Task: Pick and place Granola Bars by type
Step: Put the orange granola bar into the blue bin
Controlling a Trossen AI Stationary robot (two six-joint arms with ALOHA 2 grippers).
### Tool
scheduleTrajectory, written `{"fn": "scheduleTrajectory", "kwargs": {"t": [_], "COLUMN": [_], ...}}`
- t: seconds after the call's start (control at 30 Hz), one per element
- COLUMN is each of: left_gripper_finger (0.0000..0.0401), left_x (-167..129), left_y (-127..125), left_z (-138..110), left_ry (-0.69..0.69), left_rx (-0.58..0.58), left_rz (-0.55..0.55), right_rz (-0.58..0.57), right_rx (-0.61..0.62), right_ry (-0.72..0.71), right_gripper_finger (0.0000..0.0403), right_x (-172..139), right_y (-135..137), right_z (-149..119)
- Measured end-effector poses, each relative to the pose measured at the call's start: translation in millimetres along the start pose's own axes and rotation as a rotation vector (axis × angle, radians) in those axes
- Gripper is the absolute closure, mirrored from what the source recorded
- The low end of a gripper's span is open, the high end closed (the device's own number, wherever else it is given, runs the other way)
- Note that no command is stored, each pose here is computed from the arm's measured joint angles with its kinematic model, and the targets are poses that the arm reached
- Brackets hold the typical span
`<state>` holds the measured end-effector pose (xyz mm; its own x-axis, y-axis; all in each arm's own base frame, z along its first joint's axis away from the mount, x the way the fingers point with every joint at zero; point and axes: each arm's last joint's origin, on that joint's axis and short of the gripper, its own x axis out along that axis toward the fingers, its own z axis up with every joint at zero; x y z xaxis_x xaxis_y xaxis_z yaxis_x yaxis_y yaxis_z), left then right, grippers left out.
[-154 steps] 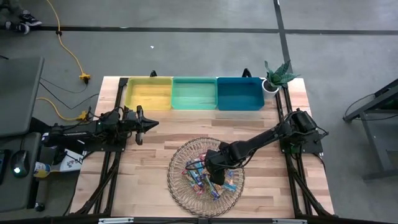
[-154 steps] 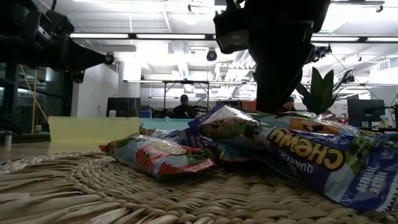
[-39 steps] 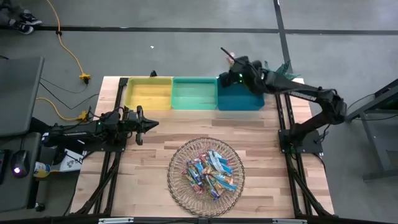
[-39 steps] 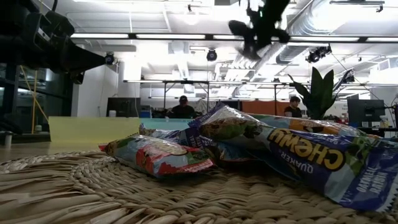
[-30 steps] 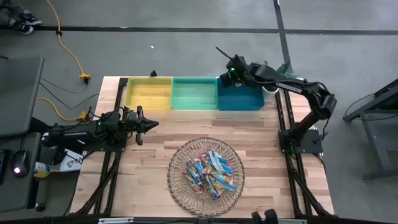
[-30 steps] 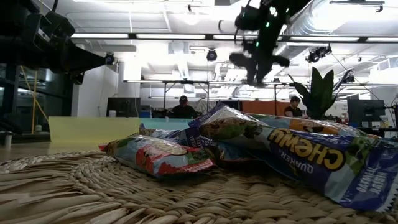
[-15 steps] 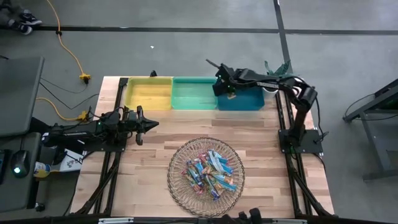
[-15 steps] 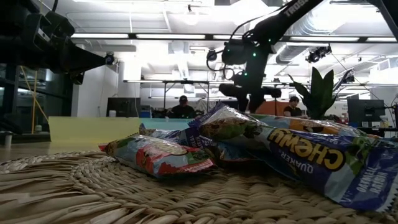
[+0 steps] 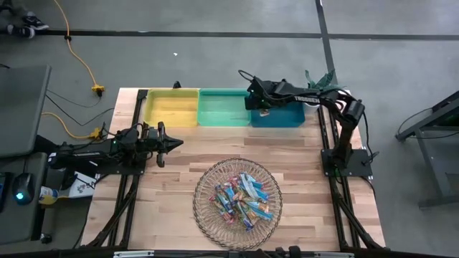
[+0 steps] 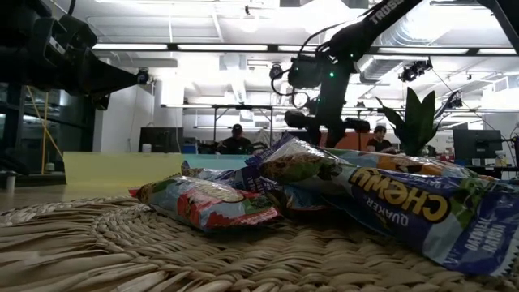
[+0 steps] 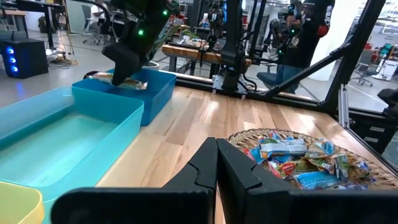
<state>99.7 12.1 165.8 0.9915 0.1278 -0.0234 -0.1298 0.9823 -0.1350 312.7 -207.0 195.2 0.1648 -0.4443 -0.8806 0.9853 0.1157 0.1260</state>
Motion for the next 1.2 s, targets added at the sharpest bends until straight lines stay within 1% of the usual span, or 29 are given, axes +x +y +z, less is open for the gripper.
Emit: {"fn": "scheduleTrajectory", "kwargs": {"t": [0.13,0.33,0.67,1.0,1.13,1.2], "left_gripper_finger": [0.0401,0.0401,0.0401,0.0401,0.0401,0.0401], "left_x": [0,0,0,0,0,0], "left_y": [0,0,0,0,0,0], "left_z": [0,0,0,0,0,0], "left_ry": [0.000,0.000,0.000,-0.001,-0.001,0.000], "left_rx": [0.000,0.000,0.000,0.000,0.000,0.000], "left_rz": [0.000,0.000,0.000,0.000,0.000,0.000], "right_rz": [0.040,0.060,0.091,0.110,0.130,0.147], "right_rx": [0.038,0.040,-0.032,-0.047,-0.100,-0.137], "right_ry": [0.021,0.041,0.027,0.031,0.017,-0.004], "right_gripper_finger": [0.0309,0.0309,0.0306,0.0258,0.0244,0.0242], "right_x": [10,23,28,28,26,20], "right_y": [-3,-10,-11,-10,-10,-8], "right_z": [-9,-21,-25,-24,-20,-13]}}
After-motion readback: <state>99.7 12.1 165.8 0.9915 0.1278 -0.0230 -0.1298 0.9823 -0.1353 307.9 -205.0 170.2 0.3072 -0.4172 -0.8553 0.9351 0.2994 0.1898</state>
